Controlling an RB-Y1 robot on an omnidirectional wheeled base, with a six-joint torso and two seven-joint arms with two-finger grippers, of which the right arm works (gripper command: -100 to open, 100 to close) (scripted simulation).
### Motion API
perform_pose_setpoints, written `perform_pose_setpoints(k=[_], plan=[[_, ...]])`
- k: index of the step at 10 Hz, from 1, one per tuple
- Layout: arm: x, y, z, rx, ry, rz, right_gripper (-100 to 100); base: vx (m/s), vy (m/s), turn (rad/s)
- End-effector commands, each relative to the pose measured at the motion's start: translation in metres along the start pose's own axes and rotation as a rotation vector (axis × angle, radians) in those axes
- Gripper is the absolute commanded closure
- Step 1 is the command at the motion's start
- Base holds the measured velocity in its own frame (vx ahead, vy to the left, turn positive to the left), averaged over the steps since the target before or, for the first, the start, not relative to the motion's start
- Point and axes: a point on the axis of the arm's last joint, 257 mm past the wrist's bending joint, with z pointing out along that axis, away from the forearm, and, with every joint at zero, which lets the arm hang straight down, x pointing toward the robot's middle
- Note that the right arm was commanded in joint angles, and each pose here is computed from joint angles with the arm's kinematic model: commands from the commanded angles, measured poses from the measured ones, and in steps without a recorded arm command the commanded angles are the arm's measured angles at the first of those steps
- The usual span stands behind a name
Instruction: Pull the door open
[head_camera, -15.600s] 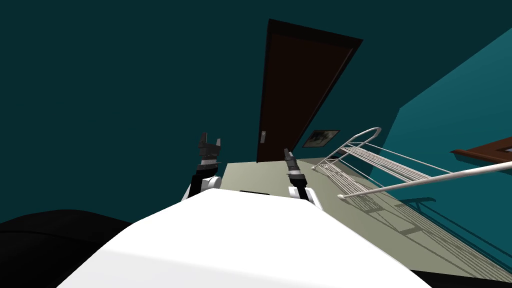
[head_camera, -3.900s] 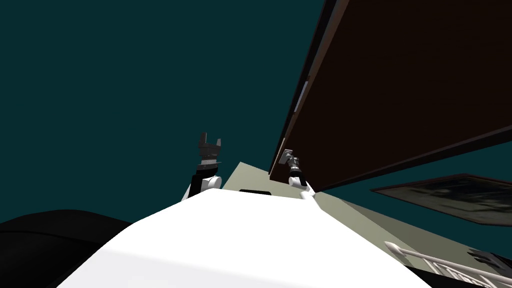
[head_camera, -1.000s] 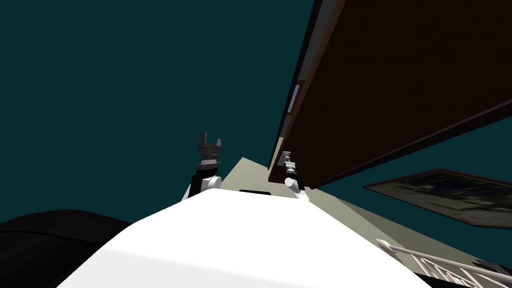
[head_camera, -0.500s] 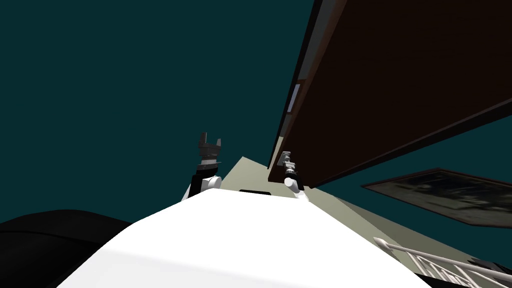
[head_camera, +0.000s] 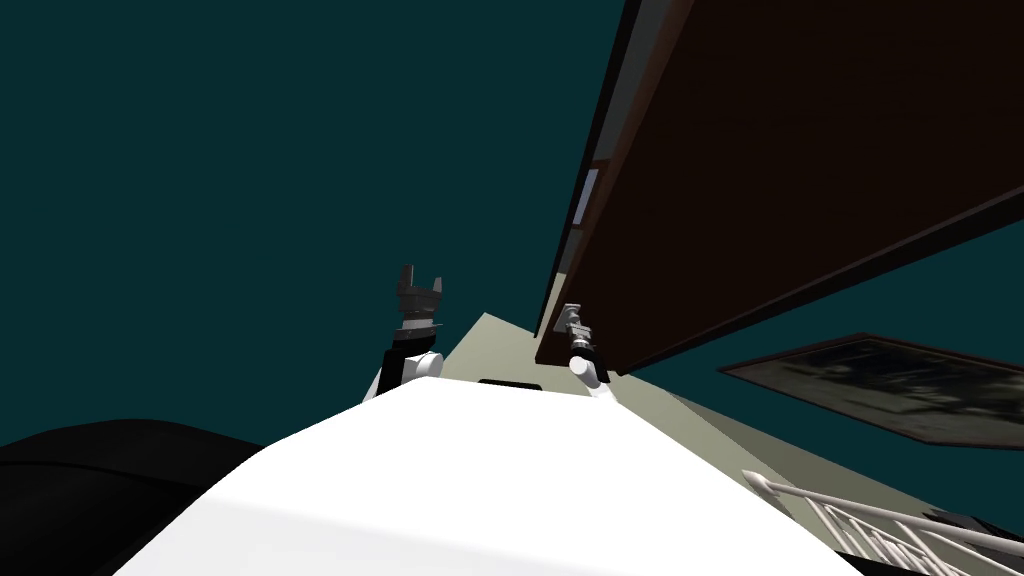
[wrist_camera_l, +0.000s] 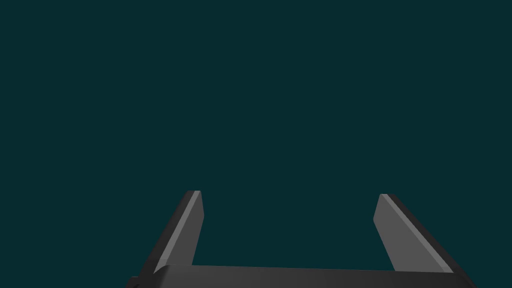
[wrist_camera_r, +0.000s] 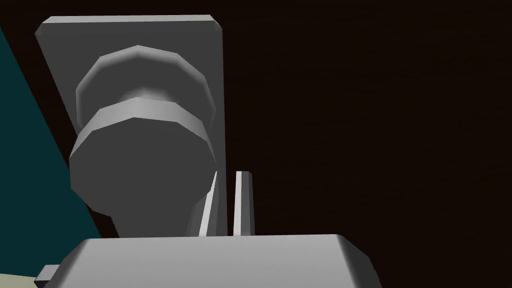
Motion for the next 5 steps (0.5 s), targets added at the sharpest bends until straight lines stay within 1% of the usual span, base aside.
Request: perform_pose_setpoints(k=[1, 2, 3, 4, 5], plan=[[0.0024, 0.0035, 0.0057, 0.009, -0.012, 0.005, -100, 0.023, 0.003, -0.146], [0.0033, 0.0047, 0.0076, 0.012, -0.016, 0.007, -100, 0.027, 0.044, -0.115], [0.0043, 0.0059, 0.0096, 0.016, -0.020, 0.009, -100, 0.027, 0.052, -0.058], [0.0043, 0.0059, 0.0096, 0.016, -0.020, 0.009, -100, 0.013, 0.038, 0.002], [0.0066, 0.0082, 0.0137, 0.024, -0.028, 0.013, -100, 0.006, 0.041, -0.049]])
